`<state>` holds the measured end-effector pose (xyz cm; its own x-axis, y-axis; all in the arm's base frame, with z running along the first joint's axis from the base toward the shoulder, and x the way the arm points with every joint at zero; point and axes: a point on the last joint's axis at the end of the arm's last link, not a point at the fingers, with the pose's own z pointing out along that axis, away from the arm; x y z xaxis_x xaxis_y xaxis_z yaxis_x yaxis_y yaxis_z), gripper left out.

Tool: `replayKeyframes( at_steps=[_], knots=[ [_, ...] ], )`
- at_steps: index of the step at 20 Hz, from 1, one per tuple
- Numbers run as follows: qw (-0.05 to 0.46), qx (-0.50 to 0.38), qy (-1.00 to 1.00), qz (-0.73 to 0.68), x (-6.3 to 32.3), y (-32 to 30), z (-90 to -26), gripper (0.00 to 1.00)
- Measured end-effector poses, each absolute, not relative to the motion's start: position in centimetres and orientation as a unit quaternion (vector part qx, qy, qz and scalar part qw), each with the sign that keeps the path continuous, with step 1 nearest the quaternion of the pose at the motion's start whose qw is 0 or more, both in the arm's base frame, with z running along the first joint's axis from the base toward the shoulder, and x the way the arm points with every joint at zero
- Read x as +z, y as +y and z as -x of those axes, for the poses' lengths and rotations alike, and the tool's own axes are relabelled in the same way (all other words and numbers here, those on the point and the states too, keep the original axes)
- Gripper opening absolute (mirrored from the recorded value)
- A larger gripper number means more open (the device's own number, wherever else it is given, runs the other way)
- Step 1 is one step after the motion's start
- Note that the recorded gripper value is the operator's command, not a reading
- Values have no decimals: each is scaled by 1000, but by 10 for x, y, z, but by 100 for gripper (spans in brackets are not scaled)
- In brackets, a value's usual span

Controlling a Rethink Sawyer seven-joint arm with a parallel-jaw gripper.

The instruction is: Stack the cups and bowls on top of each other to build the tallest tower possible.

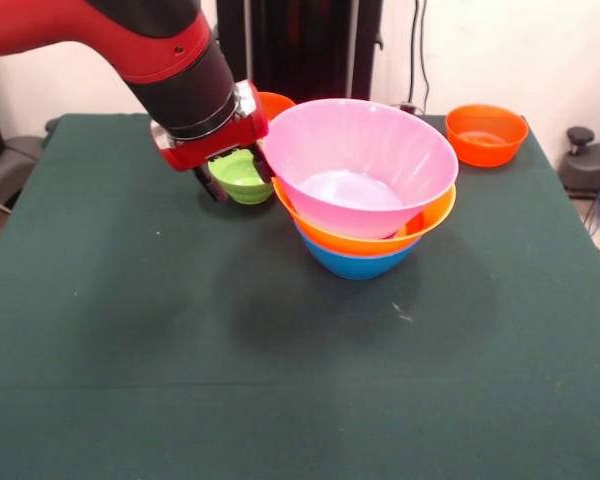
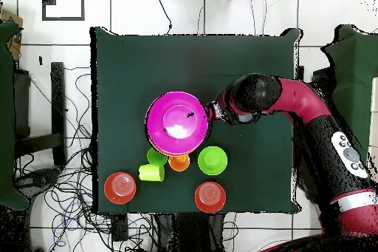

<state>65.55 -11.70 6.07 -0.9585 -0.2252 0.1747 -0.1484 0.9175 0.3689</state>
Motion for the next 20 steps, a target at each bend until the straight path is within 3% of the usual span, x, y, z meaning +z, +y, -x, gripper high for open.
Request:
replayKeyframes(
  at_steps=[20],
  knots=[
    [105, -192, -971, -101, 57, -108, -650, 100]
  ],
)
